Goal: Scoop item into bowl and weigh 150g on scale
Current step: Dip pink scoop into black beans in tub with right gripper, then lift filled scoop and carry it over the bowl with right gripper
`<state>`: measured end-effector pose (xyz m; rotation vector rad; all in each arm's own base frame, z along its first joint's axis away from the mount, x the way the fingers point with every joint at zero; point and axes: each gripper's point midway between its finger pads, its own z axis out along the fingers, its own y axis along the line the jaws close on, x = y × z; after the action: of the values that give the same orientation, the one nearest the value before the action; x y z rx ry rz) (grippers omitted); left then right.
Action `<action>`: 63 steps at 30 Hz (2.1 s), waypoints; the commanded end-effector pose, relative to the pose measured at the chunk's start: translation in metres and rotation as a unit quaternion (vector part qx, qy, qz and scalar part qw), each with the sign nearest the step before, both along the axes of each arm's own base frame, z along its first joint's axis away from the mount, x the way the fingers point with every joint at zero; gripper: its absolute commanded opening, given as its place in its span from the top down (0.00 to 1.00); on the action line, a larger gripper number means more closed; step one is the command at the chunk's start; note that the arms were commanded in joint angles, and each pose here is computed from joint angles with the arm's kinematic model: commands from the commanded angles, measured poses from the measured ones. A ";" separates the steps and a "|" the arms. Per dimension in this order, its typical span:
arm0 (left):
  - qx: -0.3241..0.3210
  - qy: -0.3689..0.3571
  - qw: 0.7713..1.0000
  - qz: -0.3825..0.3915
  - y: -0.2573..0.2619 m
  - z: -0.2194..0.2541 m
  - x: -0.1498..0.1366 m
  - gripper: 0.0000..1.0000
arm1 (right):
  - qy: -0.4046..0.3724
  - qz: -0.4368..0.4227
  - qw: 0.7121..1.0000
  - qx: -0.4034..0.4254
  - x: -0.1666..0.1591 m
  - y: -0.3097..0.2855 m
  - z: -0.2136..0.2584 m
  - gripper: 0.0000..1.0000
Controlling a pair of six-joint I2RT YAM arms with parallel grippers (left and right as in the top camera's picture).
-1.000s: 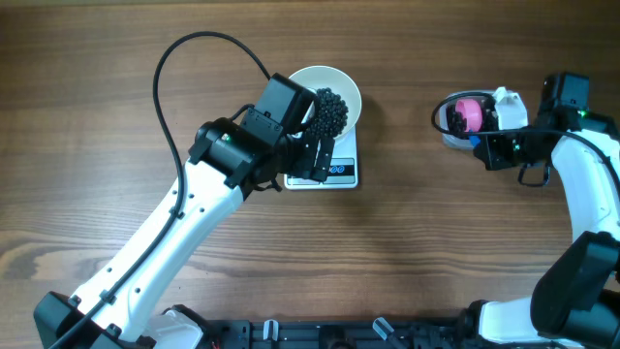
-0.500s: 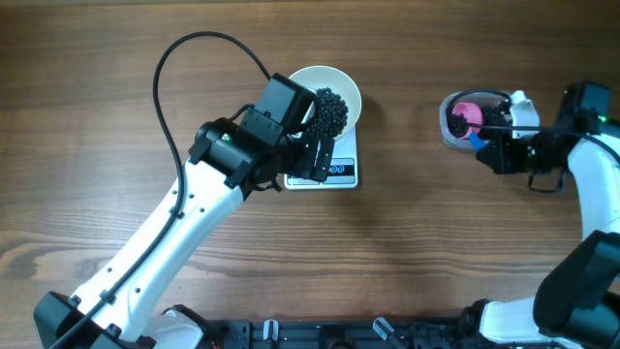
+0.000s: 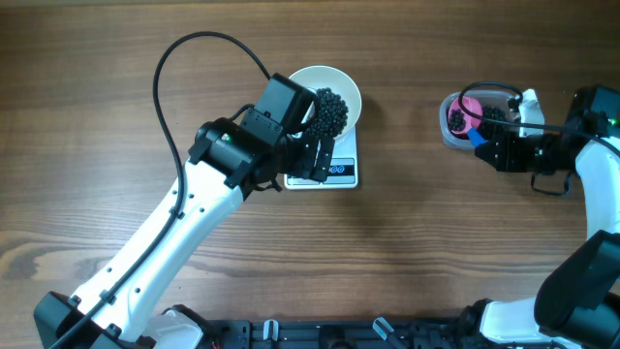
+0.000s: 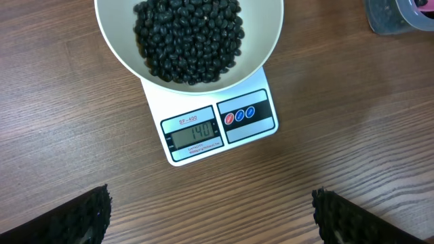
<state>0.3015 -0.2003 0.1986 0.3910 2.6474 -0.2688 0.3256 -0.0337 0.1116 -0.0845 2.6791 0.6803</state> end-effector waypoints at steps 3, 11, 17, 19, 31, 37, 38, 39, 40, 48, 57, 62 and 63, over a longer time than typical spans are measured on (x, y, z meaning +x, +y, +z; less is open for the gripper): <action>-0.002 -0.016 1.000 -0.005 0.000 0.010 0.001 0.00 | -0.002 -0.001 1.000 0.024 0.003 0.005 0.001 0.96; -0.002 -0.016 1.000 -0.005 0.000 0.010 0.001 0.00 | 0.005 -0.044 0.998 0.034 0.004 -0.008 0.002 0.96; -0.002 -0.016 1.000 -0.005 0.000 0.010 0.001 0.00 | -0.011 -0.068 0.995 0.076 0.006 -0.015 0.012 0.96; -0.002 -0.016 1.000 -0.005 0.000 0.010 0.001 0.00 | -0.021 -0.073 0.993 0.086 0.008 -0.018 0.015 0.96; -0.002 -0.016 1.000 -0.005 0.000 0.010 0.001 0.00 | -0.037 -0.074 0.991 0.105 0.011 -0.017 0.022 0.96; -0.002 -0.016 1.000 -0.005 0.000 0.010 0.001 0.00 | -0.089 -0.053 0.977 0.186 0.022 0.000 0.049 0.96; -0.002 -0.016 1.000 -0.005 0.000 0.010 0.001 0.00 | -0.094 -0.053 0.974 0.200 0.024 0.002 0.054 0.96; -0.002 -0.016 1.000 -0.005 0.000 0.010 0.001 0.00 | -0.098 -0.056 0.969 0.220 0.026 0.006 0.060 0.96; -0.002 -0.016 1.000 -0.005 0.000 0.010 0.001 0.00 | -0.101 -0.056 0.965 0.235 0.028 0.009 0.064 0.96; -0.002 -0.016 1.000 -0.005 -0.001 0.010 0.001 0.00 | -0.118 0.024 0.946 0.302 0.049 0.076 0.093 0.95; -0.002 -0.016 1.000 -0.005 0.000 0.010 0.001 0.00 | -0.146 0.141 0.956 0.211 0.059 0.174 0.079 0.96; -0.002 -0.016 1.000 -0.005 0.000 0.010 0.001 0.00 | -0.160 0.163 0.970 0.082 0.064 0.199 0.050 0.96; -0.002 -0.016 1.000 -0.005 0.000 0.010 0.001 0.00 | -0.165 0.169 0.970 0.055 0.064 0.200 0.044 0.96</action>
<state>0.3014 -0.2002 0.1985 0.3911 2.6478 -0.2686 0.3778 0.1699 0.1799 -0.5252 2.2592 1.0994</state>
